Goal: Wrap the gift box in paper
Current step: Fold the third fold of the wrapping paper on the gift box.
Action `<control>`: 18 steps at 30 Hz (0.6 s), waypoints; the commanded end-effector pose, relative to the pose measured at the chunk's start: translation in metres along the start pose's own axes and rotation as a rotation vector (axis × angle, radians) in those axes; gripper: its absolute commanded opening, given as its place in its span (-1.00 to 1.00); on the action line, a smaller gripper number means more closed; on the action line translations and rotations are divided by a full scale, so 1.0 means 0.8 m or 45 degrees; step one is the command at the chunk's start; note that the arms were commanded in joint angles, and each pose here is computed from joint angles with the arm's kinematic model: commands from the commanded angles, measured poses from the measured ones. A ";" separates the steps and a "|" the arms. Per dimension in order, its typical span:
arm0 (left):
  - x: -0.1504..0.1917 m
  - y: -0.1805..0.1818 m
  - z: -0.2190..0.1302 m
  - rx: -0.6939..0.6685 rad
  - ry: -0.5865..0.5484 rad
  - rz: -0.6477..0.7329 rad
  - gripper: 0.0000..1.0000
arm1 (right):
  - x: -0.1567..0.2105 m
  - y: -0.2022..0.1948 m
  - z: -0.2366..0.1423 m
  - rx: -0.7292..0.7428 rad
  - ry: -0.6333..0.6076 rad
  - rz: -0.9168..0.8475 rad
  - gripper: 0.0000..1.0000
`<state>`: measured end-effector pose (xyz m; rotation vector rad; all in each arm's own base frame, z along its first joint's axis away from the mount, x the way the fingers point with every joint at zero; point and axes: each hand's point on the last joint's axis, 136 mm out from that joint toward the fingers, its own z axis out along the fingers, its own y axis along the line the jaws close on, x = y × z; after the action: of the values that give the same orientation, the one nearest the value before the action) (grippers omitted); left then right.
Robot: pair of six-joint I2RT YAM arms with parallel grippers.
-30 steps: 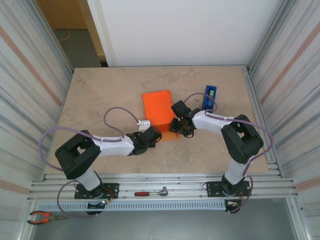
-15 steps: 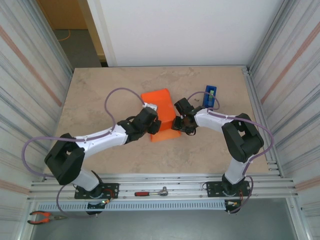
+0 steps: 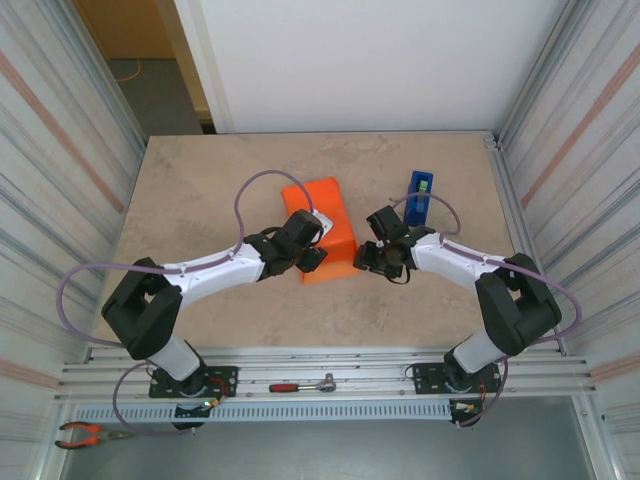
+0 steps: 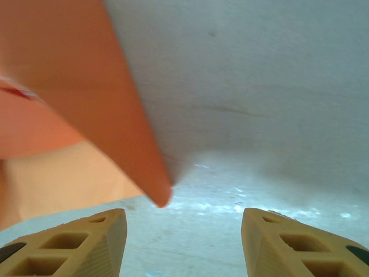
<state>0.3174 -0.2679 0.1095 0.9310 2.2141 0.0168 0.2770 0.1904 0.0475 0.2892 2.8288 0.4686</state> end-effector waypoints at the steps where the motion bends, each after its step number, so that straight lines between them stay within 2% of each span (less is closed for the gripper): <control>1: 0.010 -0.001 0.010 -0.013 0.034 0.082 0.44 | 0.003 -0.007 -0.007 -0.033 0.007 0.056 0.10; 18: 0.032 -0.004 0.032 -0.042 0.091 0.134 0.46 | -0.004 0.006 -0.010 -0.199 0.022 0.108 0.12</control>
<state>0.3179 -0.2643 0.0827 1.0260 2.2249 0.0932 0.2789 0.1857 0.0529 0.3809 2.7943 0.6475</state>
